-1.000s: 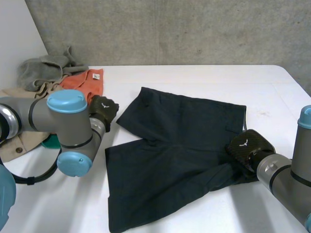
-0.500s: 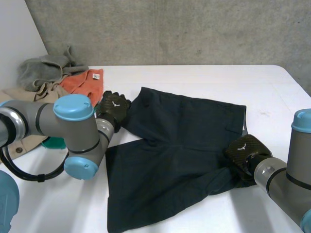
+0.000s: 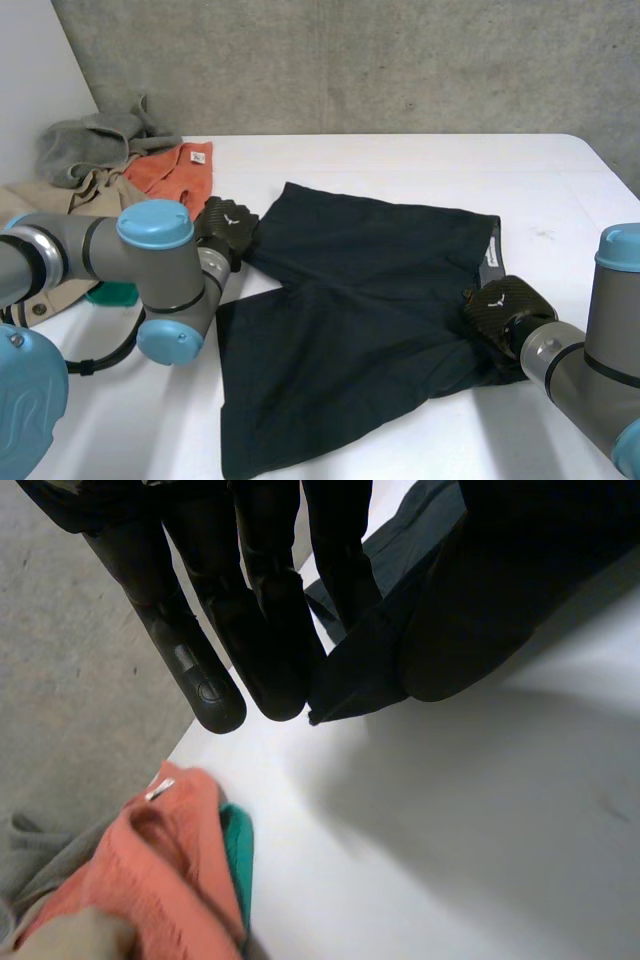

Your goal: Fold the laundry.

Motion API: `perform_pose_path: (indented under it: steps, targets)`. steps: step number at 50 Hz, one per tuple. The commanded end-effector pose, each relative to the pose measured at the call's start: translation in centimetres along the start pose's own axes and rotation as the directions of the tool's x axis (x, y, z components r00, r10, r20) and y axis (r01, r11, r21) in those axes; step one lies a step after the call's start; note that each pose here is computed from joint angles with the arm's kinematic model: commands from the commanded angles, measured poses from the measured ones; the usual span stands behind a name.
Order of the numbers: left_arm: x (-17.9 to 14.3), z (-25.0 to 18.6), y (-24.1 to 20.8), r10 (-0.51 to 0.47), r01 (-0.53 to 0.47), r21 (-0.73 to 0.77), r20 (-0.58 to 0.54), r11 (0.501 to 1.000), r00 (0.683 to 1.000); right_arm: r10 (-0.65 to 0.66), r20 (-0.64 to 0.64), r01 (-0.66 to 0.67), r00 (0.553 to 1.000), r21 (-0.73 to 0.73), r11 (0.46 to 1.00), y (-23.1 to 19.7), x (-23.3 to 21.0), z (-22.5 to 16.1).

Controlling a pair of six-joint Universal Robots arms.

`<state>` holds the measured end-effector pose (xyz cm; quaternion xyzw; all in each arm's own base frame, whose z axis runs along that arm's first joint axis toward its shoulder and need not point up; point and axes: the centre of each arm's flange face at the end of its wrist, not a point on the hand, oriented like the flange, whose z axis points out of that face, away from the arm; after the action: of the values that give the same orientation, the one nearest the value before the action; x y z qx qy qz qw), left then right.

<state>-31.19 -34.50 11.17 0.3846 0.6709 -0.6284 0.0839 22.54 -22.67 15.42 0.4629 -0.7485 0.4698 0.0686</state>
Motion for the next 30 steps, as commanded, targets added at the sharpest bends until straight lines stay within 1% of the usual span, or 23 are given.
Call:
perform_pose_path:
  steps: [1, 9, 11, 12, 15, 16, 19, 20, 23, 24, 26, 27, 30]
  targets:
    - [-0.1, -1.1, -0.7, 0.0, 0.0, -0.004, 0.003, 1.0, 1.0, 0.009, 0.002, -0.009, 1.0, 0.009, 1.0, -0.2, -0.1, 0.0]
    - [1.6, -2.5, -2.2, 0.007, -0.006, 0.014, -0.043, 1.0, 0.999, 0.06, 0.002, -0.06, 0.998, 0.02, 0.998, -0.6, 0.0, 0.2]
    - [1.0, -3.0, -2.8, 0.003, -0.002, 0.016, -0.035, 1.0, 0.999, 0.081, 0.01, -0.082, 0.997, 0.034, 0.996, -0.8, 0.1, 0.2]
    - [0.1, -3.8, -3.3, 0.0, 0.001, 0.009, -0.017, 1.0, 1.0, 0.09, 0.012, -0.091, 0.996, 0.04, 0.995, -0.9, 0.2, 0.2]
    - [-1.2, -5.3, -3.9, -0.008, 0.008, -0.003, 0.004, 1.0, 1.0, 0.128, 0.019, -0.129, 0.992, 0.062, 0.99, -1.3, 0.5, 0.4]
    - [-1.7, -6.6, -4.5, -0.02, 0.02, -0.007, 0.004, 1.0, 1.0, 0.141, 0.022, -0.142, 0.99, 0.067, 0.988, -1.5, 0.6, 0.4]
    - [-2.1, -9.1, -5.1, -0.067, 0.066, -0.019, -0.018, 0.998, 0.998, 0.199, 0.025, -0.201, 0.98, 0.09, 0.976, -2.0, 1.1, 0.7]
    - [-2.1, -10.9, -5.2, -0.105, 0.103, -0.038, -0.036, 0.994, 0.994, 0.216, 0.026, -0.217, 0.976, 0.095, 0.971, -2.1, 1.3, 0.8]
    - [-1.9, -13.8, -5.3, -0.174, 0.169, -0.067, -0.075, 0.983, 0.982, 0.283, 0.034, -0.285, 0.959, 0.096, 0.954, -2.3, 1.5, 1.3]
    - [-1.3, -15.7, -5.3, -0.214, 0.205, -0.088, -0.115, 0.975, 0.97, 0.299, 0.035, -0.301, 0.954, 0.096, 0.949, -2.3, 1.5, 1.5]
    - [-0.6, -17.6, -5.4, -0.248, 0.232, -0.108, -0.165, 0.967, 0.955, 0.331, 0.036, -0.333, 0.943, 0.094, 0.938, -2.4, 1.7, 1.8]
    - [0.1, -19.3, -5.3, -0.276, 0.252, -0.134, -0.208, 0.958, 0.938, 0.365, 0.032, -0.367, 0.93, 0.091, 0.926, -2.2, 2.1, 2.1]
    - [1.1, -21.6, -4.8, -0.318, 0.274, -0.191, -0.262, 0.943, 0.911, 0.424, 0.014, -0.423, 0.906, 0.08, 0.902, -1.7, 2.9, 2.9]
